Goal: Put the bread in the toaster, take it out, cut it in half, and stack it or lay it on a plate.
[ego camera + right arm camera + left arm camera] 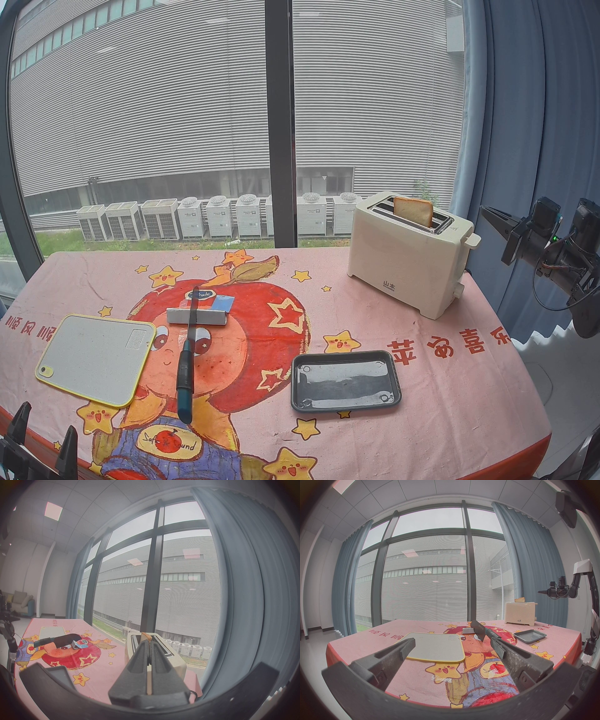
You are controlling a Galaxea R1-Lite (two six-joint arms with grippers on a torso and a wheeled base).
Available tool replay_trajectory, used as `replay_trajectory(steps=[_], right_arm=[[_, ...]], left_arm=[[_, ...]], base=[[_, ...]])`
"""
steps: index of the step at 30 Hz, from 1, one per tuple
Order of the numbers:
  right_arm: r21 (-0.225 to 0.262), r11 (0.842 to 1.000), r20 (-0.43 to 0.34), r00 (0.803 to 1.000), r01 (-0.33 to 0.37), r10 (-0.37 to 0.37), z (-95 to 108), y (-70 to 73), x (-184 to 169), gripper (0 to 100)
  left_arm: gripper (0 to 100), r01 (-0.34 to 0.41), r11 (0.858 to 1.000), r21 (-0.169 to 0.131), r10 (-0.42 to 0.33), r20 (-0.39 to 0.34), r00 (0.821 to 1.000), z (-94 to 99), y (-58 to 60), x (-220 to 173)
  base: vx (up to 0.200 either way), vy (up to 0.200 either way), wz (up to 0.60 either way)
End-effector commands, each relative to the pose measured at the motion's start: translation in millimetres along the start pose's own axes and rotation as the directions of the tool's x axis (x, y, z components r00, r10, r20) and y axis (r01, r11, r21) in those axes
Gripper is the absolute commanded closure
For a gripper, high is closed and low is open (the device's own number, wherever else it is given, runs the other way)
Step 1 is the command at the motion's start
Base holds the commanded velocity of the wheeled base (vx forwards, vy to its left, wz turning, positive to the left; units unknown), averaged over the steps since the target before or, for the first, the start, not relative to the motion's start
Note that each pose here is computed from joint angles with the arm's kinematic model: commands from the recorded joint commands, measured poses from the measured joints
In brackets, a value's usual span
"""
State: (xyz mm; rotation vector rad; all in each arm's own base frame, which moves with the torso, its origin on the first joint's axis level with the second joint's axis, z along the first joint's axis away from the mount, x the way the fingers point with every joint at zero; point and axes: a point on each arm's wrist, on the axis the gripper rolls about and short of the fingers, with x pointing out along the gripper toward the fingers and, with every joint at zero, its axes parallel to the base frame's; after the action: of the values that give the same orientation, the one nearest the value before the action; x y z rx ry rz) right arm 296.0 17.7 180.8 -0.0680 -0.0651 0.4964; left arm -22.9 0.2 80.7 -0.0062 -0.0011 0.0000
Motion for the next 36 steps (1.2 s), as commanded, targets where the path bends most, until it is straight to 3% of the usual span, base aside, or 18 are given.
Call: replay_trajectory(steps=[1,6,17,25,36], right_arm=[[0.047,0.999,-0.011,1.000,0.004,-0.004,-12,-6.5,12,100],[0.092,0.996,-0.011,1.000,0.012,-0.011,-17,-13.7,23,100],[0.117,0.992,-0.060,0.998,0.037,-0.031,-38,-19.7,35,100],[0.112,0.992,-0.062,0.996,0.065,-0.058,-52,-28.9,42,100],[0.111,0.991,-0.066,0.996,0.069,-0.062,-53,-29.2,41,100]], left_arm=[[0,0.000,1.000,-0.001,0.000,-0.003,1.000,-5.2,0.0,0],[0,0.000,1.000,0.000,0.000,-0.004,1.000,-5.3,0.0,0],[0,0.000,1.000,0.000,0.000,-0.003,1.000,-5.2,0.0,0],[0,0.000,1.000,0.000,0.000,-0.003,1.000,-5.2,0.0,0],[0,0.000,1.000,0.000,0.000,-0.003,1.000,-5.2,0.0,0]], base=[[0.000,0.000,0.00],[0.000,0.000,0.00],[0.000,0.000,0.00],[0.000,0.000,0.00],[0.000,0.000,0.00]])
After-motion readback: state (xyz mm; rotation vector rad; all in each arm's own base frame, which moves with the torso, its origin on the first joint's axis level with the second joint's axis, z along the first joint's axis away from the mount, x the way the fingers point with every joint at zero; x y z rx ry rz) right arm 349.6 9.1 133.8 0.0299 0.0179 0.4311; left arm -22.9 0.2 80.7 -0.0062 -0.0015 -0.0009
